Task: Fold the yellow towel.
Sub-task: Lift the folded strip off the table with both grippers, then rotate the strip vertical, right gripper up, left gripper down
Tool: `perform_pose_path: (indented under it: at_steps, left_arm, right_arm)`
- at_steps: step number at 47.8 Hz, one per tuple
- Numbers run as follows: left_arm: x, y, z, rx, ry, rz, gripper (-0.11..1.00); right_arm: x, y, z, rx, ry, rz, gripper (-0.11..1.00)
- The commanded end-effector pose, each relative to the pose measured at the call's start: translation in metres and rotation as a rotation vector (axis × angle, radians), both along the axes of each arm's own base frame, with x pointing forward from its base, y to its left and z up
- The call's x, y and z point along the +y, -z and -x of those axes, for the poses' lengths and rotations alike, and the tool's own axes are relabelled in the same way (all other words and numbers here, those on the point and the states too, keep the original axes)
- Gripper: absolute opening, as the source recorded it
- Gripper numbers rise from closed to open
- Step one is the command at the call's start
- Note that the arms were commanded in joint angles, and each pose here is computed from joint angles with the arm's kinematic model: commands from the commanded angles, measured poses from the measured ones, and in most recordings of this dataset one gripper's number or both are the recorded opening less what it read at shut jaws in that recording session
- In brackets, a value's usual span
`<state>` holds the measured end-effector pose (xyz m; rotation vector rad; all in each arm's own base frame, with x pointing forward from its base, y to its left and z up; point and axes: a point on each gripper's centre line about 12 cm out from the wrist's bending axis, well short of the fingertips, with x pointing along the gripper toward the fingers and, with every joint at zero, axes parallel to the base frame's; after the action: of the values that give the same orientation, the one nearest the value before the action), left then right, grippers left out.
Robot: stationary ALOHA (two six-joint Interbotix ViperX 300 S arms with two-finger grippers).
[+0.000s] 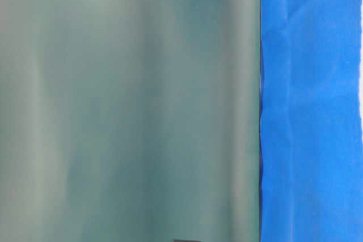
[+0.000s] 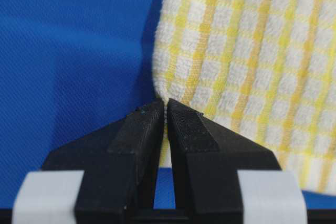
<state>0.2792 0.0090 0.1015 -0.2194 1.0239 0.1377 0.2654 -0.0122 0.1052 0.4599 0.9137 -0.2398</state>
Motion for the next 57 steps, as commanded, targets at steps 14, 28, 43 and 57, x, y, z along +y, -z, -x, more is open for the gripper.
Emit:
perform_pose_path:
  at_steps: [14, 28, 43, 57]
  left_arm:
    - [-0.002, -0.069, -0.021, -0.14, 0.019, -0.007, 0.02]
    - [-0.011, -0.108, -0.012, -0.262, 0.05, -0.01, 0.02]
    - [-0.016, -0.112, -0.009, -0.301, 0.063, -0.006, 0.02]
    - [-0.059, -0.121, -0.027, -0.467, 0.198, 0.018, 0.02]
  right_arm:
    - [-0.001, -0.073, 0.004, -0.223, -0.031, 0.016, 0.02]
    - [-0.001, -0.113, 0.011, -0.338, -0.063, 0.047, 0.02]
    - [-0.008, -0.11, 0.001, -0.344, -0.04, 0.072, 0.02]
    - [-0.071, -0.089, -0.017, -0.307, 0.159, 0.155, 0.02]
